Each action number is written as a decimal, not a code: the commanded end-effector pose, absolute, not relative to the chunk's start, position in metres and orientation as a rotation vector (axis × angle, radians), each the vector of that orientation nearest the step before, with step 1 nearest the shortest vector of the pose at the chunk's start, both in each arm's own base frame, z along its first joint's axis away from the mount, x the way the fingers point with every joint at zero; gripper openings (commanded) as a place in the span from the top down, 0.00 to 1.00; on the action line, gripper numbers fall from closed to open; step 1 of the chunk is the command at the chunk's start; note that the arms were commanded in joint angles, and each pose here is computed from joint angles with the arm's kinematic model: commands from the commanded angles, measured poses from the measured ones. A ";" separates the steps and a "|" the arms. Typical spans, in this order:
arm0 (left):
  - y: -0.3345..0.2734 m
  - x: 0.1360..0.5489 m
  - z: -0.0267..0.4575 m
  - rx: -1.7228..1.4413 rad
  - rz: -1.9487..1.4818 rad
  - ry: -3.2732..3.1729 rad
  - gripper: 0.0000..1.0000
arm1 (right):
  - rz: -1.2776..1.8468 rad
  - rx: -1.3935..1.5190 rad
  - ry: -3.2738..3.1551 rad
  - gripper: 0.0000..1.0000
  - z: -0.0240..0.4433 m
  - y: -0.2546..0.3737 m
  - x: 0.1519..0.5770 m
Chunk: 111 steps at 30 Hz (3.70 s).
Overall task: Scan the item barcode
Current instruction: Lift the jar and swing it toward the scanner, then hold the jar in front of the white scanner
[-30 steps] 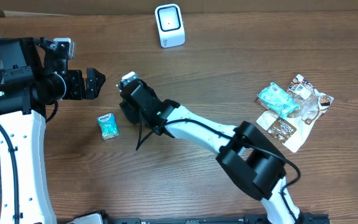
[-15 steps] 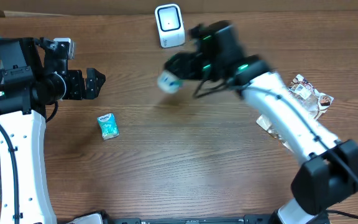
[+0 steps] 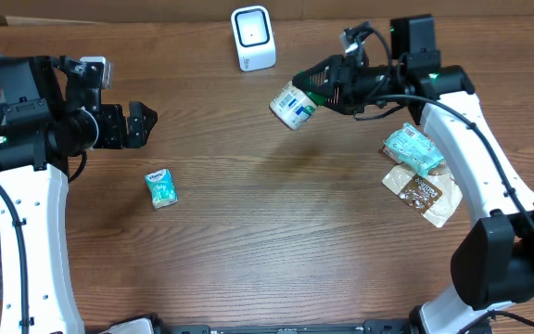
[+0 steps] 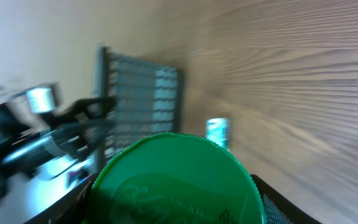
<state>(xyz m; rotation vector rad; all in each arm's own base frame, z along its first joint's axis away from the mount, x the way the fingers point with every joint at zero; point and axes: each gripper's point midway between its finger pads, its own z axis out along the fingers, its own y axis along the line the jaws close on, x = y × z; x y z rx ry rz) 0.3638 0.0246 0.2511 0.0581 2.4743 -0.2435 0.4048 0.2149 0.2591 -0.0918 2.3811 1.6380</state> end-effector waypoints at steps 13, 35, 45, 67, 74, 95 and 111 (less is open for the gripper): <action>0.021 0.366 0.262 0.096 -0.243 2.442 0.00 | 1.658 -0.180 2.311 0.71 0.277 0.222 0.403; 0.021 0.366 0.262 0.095 -0.242 2.442 0.01 | -0.104 -0.365 1.611 0.80 0.269 0.264 0.563; 0.021 0.366 0.262 0.096 -0.243 2.442 0.01 | -0.470 -0.818 1.192 0.83 0.228 0.299 0.587; 0.021 0.366 0.262 0.096 -0.243 2.442 0.00 | -0.448 -1.066 1.113 0.86 0.174 0.329 0.608; 0.021 0.366 0.262 0.095 -0.242 2.442 0.00 | -0.452 -1.060 1.109 0.82 0.176 0.328 0.609; 0.021 0.366 0.262 0.095 -0.243 2.442 0.01 | -0.145 -0.743 1.213 0.83 0.328 0.310 0.574; 0.021 0.366 0.262 0.095 -0.242 2.442 0.01 | 0.692 -0.701 2.146 0.80 0.278 0.294 0.418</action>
